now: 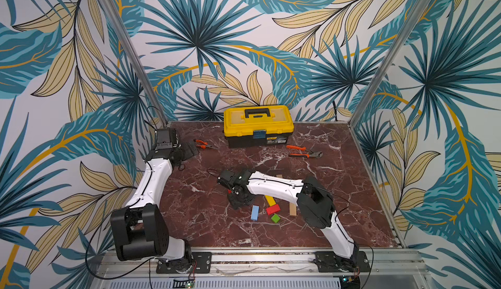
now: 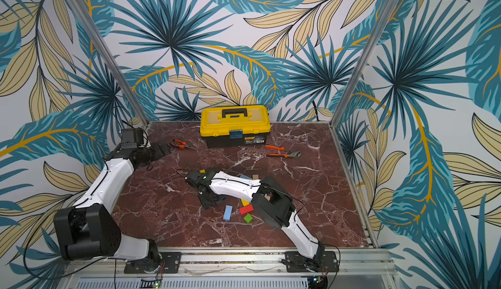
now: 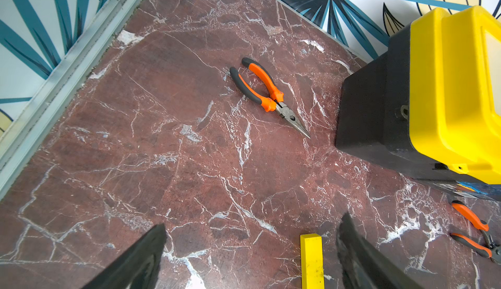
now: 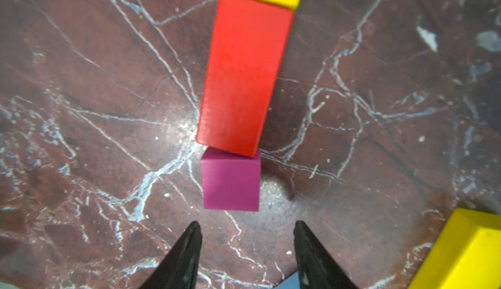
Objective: Assemble the letter v with building blocks
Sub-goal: Assemble the building block at the center of the board.
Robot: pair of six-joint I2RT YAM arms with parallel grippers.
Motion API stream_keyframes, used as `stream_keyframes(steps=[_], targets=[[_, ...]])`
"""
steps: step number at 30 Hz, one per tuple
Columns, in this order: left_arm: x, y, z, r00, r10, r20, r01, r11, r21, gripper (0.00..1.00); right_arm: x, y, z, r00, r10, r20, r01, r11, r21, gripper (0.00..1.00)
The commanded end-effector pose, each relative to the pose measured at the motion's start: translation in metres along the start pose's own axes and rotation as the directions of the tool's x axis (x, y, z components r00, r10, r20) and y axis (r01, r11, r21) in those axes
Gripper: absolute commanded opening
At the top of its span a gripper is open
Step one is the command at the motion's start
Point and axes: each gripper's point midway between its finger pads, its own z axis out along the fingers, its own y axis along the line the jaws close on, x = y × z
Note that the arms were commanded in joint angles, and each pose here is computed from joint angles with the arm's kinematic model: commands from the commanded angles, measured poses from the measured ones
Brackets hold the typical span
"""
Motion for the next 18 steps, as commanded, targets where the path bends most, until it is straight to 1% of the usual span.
stream_keyframes(steps=[1, 8, 18], targets=[[-0.005, 0.0, -0.009, 0.999, 0.012, 0.033, -0.012, 1.0, 0.005, 0.99, 0.002, 0.007, 0.009, 0.999, -0.024, -0.022, 0.024, 1.0, -0.02, 0.57], [-0.005, 0.0, -0.009, 0.999, 0.013, 0.035, -0.013, 1.0, 0.004, 0.99, 0.001, 0.014, 0.016, 0.998, -0.039, -0.041, 0.037, 0.999, -0.04, 0.56], [-0.006, 0.0, -0.009, 0.999, 0.01, 0.037, -0.01, 1.0, 0.005, 0.99, -0.003, 0.014, 0.021, 0.998, -0.04, -0.055, 0.039, 0.999, -0.018, 0.46]])
